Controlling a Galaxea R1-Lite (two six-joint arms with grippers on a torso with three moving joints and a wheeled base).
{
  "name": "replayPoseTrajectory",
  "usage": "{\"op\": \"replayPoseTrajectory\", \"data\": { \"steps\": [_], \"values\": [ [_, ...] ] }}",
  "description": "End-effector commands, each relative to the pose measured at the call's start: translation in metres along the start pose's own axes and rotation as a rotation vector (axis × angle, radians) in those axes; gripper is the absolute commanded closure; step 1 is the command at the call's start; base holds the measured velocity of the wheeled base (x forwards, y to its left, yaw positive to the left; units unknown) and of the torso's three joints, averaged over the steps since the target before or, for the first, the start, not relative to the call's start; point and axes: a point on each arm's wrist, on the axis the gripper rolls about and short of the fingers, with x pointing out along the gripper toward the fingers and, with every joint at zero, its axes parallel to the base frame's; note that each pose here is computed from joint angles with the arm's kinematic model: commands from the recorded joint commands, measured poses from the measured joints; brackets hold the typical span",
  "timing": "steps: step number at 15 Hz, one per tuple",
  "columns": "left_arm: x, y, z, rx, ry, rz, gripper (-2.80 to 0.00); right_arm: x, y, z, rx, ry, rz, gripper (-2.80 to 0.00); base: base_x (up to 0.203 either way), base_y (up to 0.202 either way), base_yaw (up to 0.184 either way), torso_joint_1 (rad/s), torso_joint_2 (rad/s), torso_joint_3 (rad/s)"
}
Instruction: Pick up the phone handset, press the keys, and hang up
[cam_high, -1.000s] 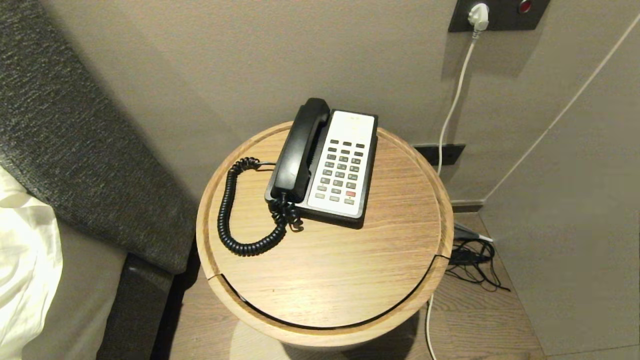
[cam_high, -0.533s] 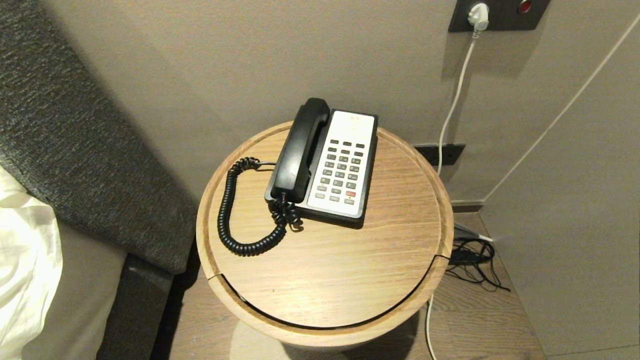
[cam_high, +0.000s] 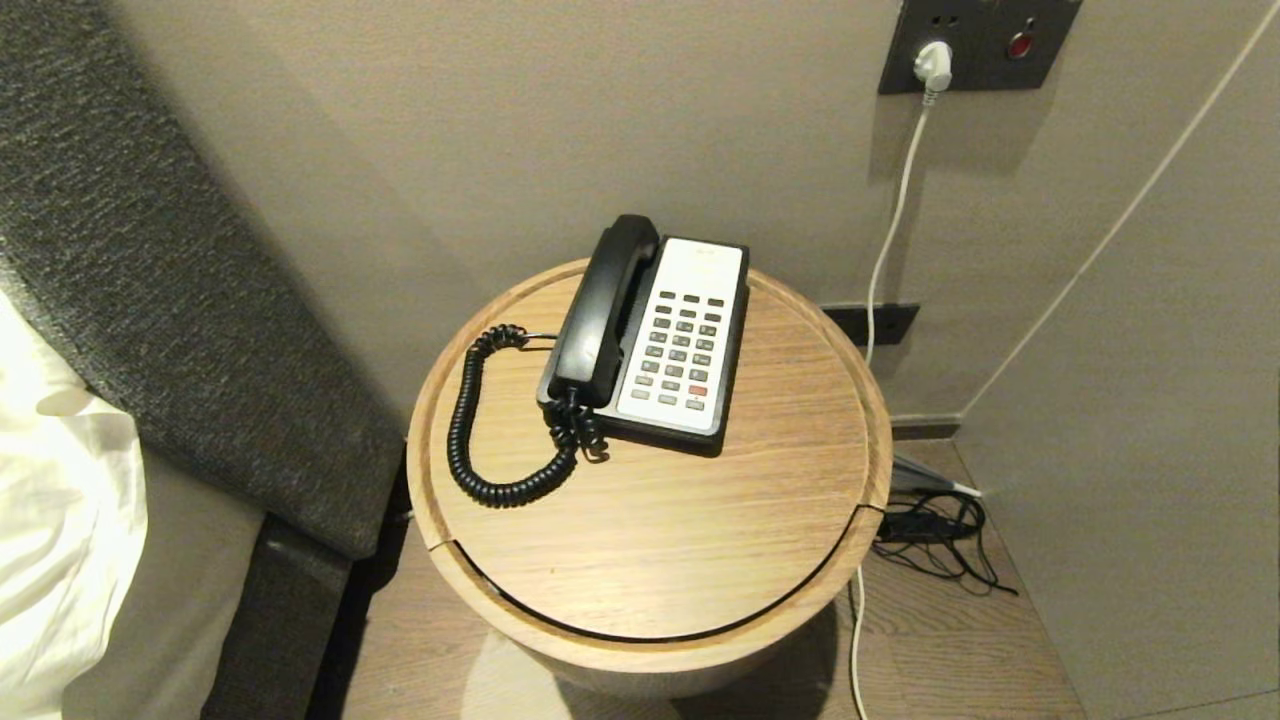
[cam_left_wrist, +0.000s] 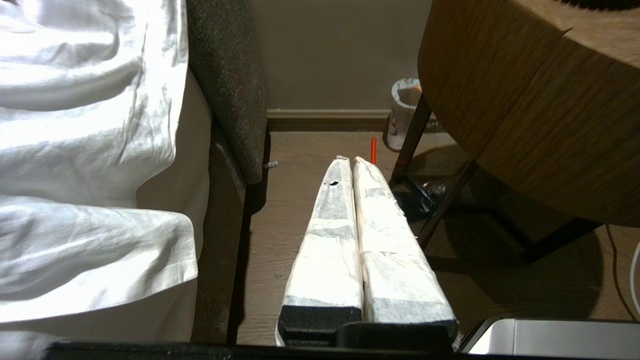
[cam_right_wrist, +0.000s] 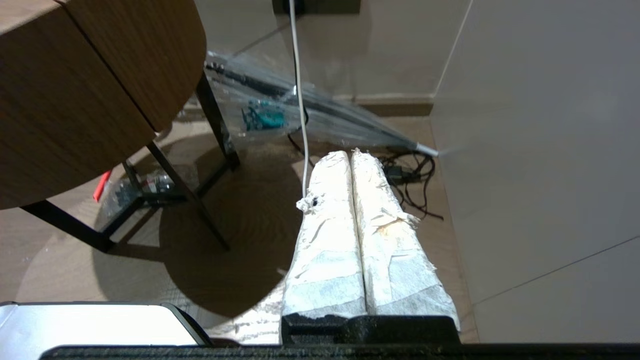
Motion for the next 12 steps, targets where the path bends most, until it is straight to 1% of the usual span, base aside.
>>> {"op": "replayPoseTrajectory", "data": {
  "steps": [1,12],
  "values": [
    [0.0,0.0,0.0001,-0.002,0.001,0.001,0.0,0.0001,0.0,0.0001,0.001,0.001,0.001,0.0,0.0,0.0,0.0,0.002,0.0,0.198],
    [0.0001,0.0,-0.0003,-0.004,0.002,0.001,0.0,0.0001,0.0,0.0,-0.003,0.003,0.001,0.0,0.0,0.0,0.0,0.003,0.0,0.203]
  ]
}}
